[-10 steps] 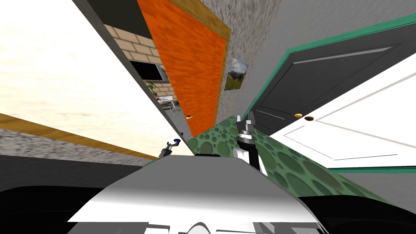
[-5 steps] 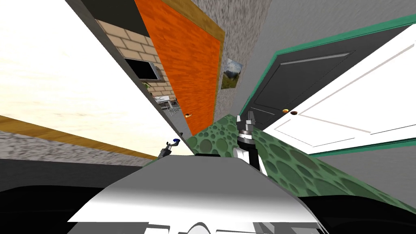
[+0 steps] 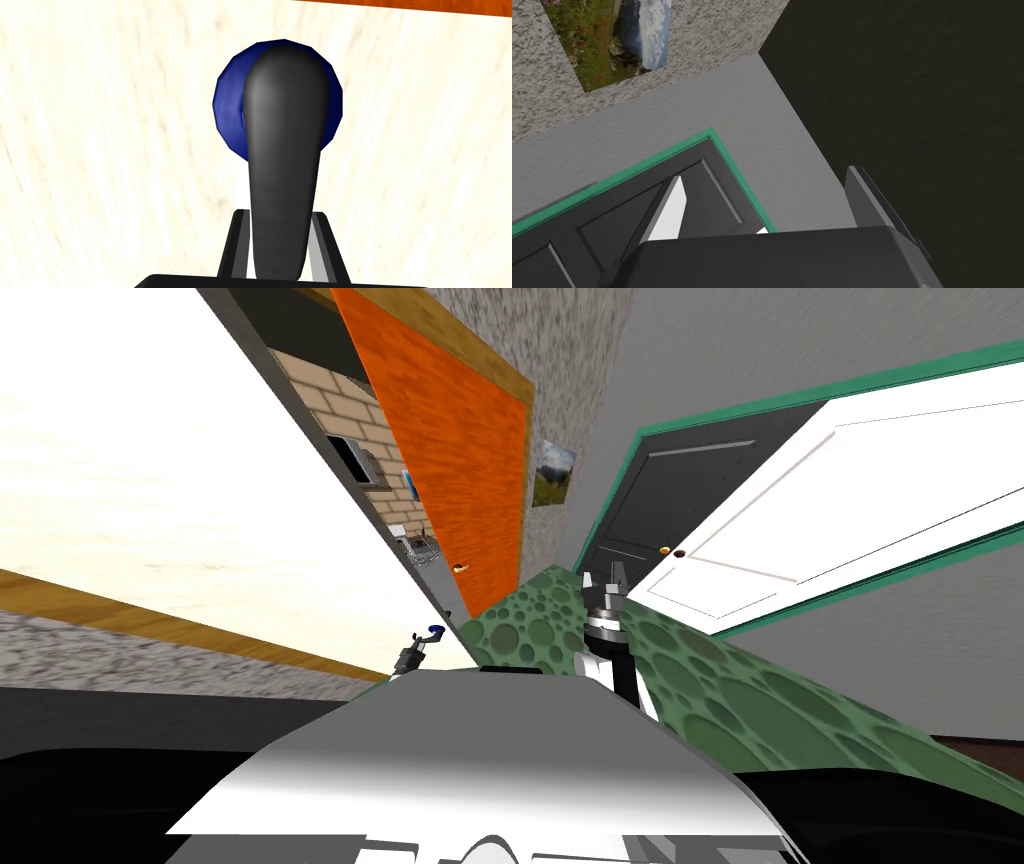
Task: Pull the door open
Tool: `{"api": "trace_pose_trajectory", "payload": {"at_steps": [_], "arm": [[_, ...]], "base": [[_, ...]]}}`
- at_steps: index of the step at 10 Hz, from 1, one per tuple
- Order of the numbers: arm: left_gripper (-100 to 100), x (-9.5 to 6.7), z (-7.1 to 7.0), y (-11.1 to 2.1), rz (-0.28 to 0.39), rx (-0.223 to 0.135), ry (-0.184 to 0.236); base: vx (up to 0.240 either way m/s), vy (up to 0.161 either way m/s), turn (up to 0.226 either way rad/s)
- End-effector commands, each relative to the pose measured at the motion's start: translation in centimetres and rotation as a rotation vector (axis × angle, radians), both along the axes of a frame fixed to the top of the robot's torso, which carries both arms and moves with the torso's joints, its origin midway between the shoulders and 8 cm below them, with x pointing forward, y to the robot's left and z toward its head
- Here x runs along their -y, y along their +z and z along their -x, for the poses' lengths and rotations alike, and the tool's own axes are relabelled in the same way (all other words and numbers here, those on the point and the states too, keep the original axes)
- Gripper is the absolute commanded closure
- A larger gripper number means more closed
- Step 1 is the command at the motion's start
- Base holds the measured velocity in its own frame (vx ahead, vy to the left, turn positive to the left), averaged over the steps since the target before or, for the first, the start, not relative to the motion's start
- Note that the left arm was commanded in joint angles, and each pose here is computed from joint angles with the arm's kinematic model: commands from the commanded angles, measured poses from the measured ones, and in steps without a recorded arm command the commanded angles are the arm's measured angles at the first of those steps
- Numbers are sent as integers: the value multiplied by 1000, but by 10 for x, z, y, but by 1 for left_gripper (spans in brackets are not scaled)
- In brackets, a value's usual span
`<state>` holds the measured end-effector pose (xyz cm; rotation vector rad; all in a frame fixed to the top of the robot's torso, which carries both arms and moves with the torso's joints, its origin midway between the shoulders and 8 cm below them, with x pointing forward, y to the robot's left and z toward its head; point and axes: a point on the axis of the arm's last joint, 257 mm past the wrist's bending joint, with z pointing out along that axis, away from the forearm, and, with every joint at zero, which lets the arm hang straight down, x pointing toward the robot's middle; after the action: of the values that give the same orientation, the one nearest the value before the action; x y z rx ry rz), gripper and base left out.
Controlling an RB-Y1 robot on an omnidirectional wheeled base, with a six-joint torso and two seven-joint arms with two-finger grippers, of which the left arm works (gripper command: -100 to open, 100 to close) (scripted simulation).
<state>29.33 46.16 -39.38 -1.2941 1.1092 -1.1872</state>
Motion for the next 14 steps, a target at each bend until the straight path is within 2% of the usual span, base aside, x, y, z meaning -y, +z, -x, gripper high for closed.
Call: {"api": "trace_pose_trajectory", "payload": {"at_steps": [1, 5, 10, 11, 12, 14], "arm": [[100, 8, -10, 1, 6, 9, -3], [100, 12, -28, 0, 11, 8, 13], [100, 16, -43, -2, 17, 1, 27], [100, 8, -40, -1, 10, -4, 37], [100, 10, -29, -3, 10, -6, 22], [100, 11, -19, -3, 10, -4, 5]], "base": [[-215, 66, -190], [-205, 52, -180], [-196, 44, -122], [-88, 30, -31], [-146, 18, -198], [-201, 49, -159]]}}
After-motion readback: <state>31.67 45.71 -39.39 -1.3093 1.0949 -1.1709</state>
